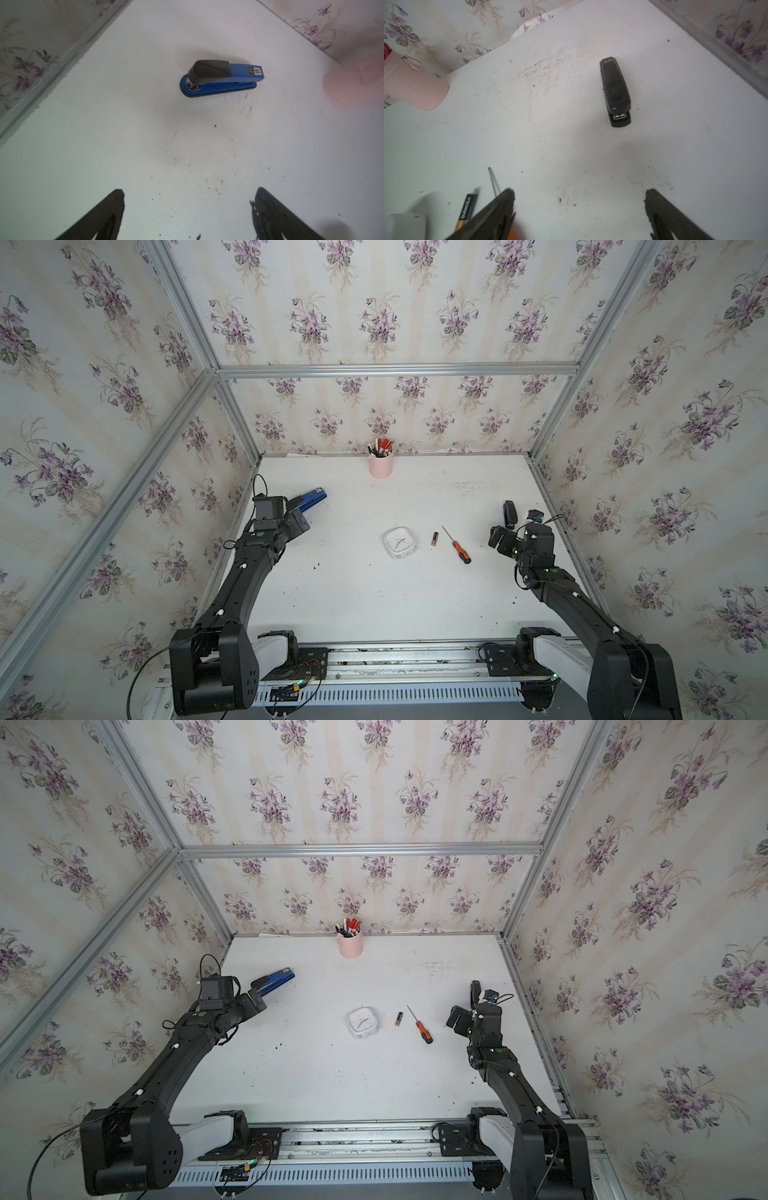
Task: Remove the battery from the alarm
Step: Reset both arms
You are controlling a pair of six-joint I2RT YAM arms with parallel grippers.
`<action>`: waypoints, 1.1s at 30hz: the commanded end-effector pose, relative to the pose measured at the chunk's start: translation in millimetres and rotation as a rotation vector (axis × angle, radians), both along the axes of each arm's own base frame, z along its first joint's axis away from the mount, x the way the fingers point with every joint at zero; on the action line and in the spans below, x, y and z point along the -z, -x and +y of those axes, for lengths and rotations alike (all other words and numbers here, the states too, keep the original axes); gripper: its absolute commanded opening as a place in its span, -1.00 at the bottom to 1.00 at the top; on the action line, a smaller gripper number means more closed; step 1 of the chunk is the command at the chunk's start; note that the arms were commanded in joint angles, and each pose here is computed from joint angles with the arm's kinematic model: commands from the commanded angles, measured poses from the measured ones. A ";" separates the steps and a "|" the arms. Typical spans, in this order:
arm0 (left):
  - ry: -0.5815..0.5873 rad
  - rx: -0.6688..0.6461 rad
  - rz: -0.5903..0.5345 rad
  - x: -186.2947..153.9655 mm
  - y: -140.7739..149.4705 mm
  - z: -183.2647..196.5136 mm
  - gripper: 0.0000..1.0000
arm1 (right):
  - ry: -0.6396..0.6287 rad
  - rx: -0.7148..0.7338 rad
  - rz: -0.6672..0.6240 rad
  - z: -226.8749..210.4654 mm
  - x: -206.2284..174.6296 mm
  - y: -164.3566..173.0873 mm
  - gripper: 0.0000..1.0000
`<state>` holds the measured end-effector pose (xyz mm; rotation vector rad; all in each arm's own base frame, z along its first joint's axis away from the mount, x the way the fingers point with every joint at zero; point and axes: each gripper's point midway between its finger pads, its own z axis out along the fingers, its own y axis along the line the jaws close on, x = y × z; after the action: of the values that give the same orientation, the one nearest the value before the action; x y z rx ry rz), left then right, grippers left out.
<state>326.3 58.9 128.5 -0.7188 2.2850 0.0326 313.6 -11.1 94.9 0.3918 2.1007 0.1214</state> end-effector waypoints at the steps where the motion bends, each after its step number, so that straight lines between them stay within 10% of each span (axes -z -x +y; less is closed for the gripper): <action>1: -0.225 -0.069 -0.133 -14.6 -8.5 34.0 1.00 | 0.211 0.119 -0.264 -33.6 -47.9 -11.1 1.00; 18: -0.483 0.238 -0.249 22.5 -61.8 -13.3 1.00 | 0.237 0.001 -0.447 -7.9 -41.5 -45.8 1.00; 33: -0.468 0.315 -0.276 35.7 -63.2 -26.8 1.00 | 0.255 0.035 -0.440 -8.5 -36.3 -53.0 1.00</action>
<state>388.9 32.1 89.5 -0.1147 1.9859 0.2938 364.3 -17.8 122.2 0.2156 1.6767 -0.0641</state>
